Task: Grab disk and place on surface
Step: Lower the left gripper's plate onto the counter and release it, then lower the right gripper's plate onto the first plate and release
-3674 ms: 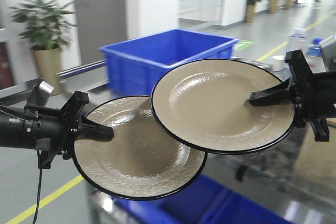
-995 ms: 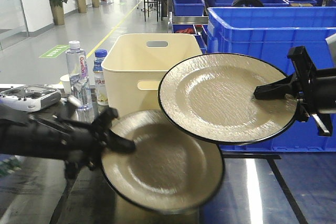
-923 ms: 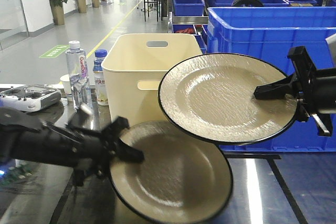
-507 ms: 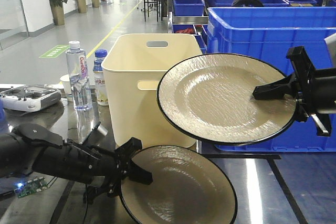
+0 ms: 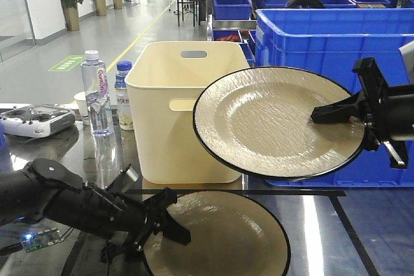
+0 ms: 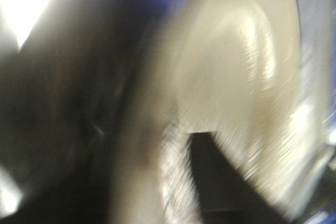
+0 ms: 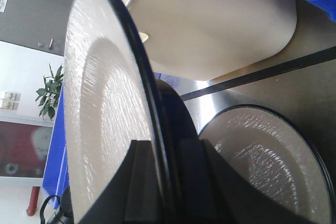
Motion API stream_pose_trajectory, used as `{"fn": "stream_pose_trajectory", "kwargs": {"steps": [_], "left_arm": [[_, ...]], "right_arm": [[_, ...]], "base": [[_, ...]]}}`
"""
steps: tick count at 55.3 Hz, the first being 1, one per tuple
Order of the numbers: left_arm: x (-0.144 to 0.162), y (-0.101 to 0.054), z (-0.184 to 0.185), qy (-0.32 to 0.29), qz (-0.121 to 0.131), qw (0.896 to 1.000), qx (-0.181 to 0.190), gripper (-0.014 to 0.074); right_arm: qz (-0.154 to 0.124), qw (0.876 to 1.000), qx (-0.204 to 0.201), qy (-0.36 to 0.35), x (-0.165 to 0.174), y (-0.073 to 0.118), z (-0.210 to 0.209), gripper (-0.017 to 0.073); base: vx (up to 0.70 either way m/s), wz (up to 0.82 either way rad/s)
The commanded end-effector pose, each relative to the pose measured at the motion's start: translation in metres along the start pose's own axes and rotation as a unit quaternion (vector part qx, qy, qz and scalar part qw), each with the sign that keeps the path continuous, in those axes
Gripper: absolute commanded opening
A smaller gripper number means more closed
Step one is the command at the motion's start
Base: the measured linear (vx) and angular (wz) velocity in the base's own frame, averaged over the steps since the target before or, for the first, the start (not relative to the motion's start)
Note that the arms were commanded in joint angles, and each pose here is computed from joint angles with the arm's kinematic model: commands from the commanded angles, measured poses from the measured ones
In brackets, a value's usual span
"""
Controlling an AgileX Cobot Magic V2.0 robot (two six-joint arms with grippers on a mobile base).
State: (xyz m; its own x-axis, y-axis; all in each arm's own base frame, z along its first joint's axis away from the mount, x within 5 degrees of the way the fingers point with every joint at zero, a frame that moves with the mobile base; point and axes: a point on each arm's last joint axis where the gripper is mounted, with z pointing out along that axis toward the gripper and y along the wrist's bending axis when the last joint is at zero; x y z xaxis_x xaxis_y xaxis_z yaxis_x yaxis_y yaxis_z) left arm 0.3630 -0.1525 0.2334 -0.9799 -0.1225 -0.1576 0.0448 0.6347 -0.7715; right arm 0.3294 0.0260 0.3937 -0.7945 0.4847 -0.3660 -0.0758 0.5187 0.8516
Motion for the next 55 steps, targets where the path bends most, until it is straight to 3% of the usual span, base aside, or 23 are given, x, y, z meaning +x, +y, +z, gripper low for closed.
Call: {"fn": "stream_pose_trajectory", "kwargs": {"steps": [1,8,14,22,35,40,44,51,55], "left_arm": [[-0.001,-0.025,-0.017,-0.015,0.056,0.998,0.026,0.0535],[0.001,-0.023,-0.025,-0.005,0.072,0.997,0.018,0.0613],[-0.003,-0.019,-0.041,-0.023,0.096,0.995,-0.003,0.0615],[-0.006,-0.021,-0.077,-0.066,0.106,0.992,-0.014,0.0601],[0.008,-0.049,-0.143,-0.151,0.142,0.978,-0.007,0.0589],[0.02,-0.066,-0.164,-0.188,0.165,0.968,-0.005,0.0589],[0.031,-0.085,-0.186,-0.245,0.187,0.951,-0.001,0.0589],[0.044,-0.106,-0.212,-0.323,0.202,0.924,0.016,0.0589],[0.05,-0.114,-0.223,-0.357,0.21,0.91,0.017,0.0589]], "right_arm": [[0.002,0.997,-0.069,-0.043,-0.003,0.033,-0.018,-0.0008],[0.002,0.997,-0.069,-0.043,-0.003,0.033,-0.018,-0.0008],[0.002,0.997,-0.069,-0.042,-0.003,0.033,-0.018,-0.0008],[-0.006,0.997,-0.067,-0.032,-0.001,0.033,-0.018,-0.0008],[-0.024,0.998,-0.036,-0.039,-0.002,0.028,-0.016,-0.0008],[-0.035,0.998,-0.029,-0.033,0.002,0.031,-0.008,-0.0008],[-0.056,0.998,-0.02,-0.009,0.013,0.035,0.011,-0.0008],[-0.098,0.995,0.002,0.033,0.037,0.041,0.058,-0.0008],[-0.104,0.994,0.009,0.039,0.046,0.041,0.08,-0.0008]], "base": [[0.0,0.0],[0.0,0.0],[0.0,0.0],[0.0,0.0],[0.0,0.0],[0.0,0.0],[0.0,0.0],[0.0,0.0],[0.0,0.0]]}}
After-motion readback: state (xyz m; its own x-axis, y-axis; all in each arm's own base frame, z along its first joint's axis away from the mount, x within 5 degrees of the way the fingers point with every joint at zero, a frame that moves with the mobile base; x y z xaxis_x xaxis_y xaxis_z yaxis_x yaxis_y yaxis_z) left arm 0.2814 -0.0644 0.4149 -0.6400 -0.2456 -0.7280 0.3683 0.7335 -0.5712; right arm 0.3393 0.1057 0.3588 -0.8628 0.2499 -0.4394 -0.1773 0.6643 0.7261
